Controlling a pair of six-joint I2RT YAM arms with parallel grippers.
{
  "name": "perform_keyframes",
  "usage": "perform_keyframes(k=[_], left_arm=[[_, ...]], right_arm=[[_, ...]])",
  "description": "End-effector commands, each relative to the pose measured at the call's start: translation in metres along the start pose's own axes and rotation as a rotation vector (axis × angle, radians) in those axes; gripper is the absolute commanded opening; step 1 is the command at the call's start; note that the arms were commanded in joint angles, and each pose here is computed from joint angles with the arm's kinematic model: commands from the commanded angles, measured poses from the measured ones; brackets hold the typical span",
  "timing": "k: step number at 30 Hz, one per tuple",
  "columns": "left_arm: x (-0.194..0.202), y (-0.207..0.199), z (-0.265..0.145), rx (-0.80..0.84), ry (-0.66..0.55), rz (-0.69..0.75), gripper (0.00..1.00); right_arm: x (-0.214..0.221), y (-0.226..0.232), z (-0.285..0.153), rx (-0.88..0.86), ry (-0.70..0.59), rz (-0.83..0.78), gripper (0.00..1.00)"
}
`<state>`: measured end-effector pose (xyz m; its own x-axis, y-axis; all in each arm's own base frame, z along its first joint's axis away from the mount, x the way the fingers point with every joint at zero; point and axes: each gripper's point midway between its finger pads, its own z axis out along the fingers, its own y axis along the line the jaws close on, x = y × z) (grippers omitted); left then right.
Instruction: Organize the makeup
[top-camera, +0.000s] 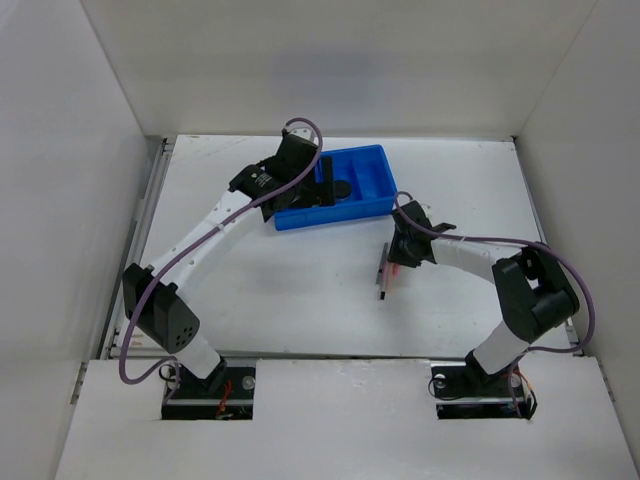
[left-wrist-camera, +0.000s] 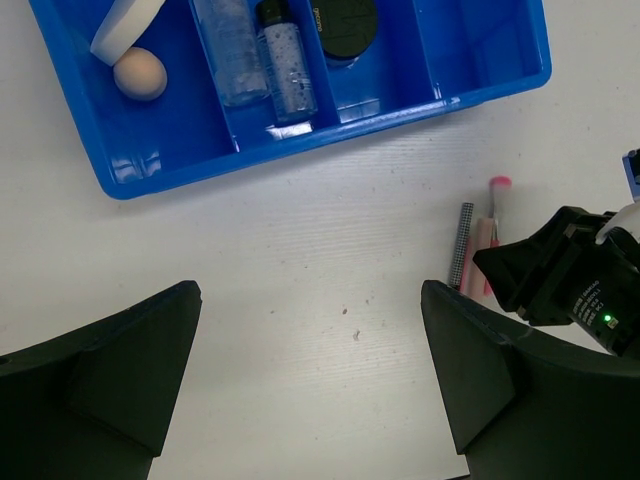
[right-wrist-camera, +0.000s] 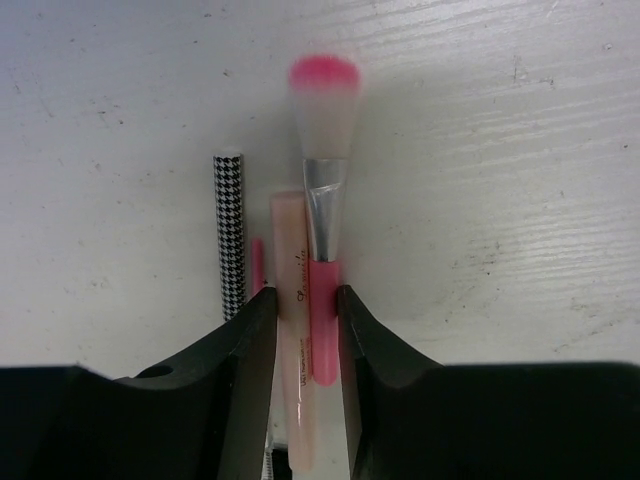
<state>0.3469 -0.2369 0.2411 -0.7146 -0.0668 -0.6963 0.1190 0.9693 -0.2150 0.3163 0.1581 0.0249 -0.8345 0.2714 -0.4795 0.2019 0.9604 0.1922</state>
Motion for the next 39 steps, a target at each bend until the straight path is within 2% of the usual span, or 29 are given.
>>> perform_keyframes(k=[1,6,9,10,12,19,20,21,25,39], left_arm=[[-0.001,0.003,-0.002,-0.013,-0.002,0.0,0.9],[0.004,0.005,0.003,-0.022,0.013,0.004,0.9],[0.004,0.005,0.003,-0.022,0.013,0.004,0.9],[0.004,0.005,0.003,-0.022,0.013,0.004,0.9],[0.004,0.005,0.003,-0.022,0.013,0.004,0.9],[0.005,0.003,0.003,-0.014,0.018,0.004,0.9],[0.005,0.003,0.003,-0.014,0.018,0.004,0.9],[0.005,0.003,0.003,-0.014,0.018,0.004,0.9],[0.005,0.004,0.003,-0.014,0.018,0.014,0.9],[0.01,0.006,0.004,-0.023,0.034,0.018,0.9]], right_arm=[[-0.004,0.003,0.001,0.003,-0.023,0.029,0.33],[-0.002,0.001,0.0,0.01,-0.015,0.027,0.33],[-0.005,0.003,-0.009,0.005,-0.03,0.031,0.4],[-0.007,0.004,-0.012,-0.002,-0.038,0.033,0.46],[-0.012,0.005,-0.019,-0.008,-0.059,0.037,0.51],[-0.028,0.005,-0.041,-0.015,-0.12,0.093,0.55],[-0.03,0.003,-0.041,0.0,-0.134,0.104,0.52],[-0.032,0.002,-0.042,0.01,-0.137,0.103,0.44],[-0.028,-0.003,-0.032,0.053,-0.121,0.12,0.31],[-0.017,0.0,-0.01,0.062,-0.069,0.105,0.3]])
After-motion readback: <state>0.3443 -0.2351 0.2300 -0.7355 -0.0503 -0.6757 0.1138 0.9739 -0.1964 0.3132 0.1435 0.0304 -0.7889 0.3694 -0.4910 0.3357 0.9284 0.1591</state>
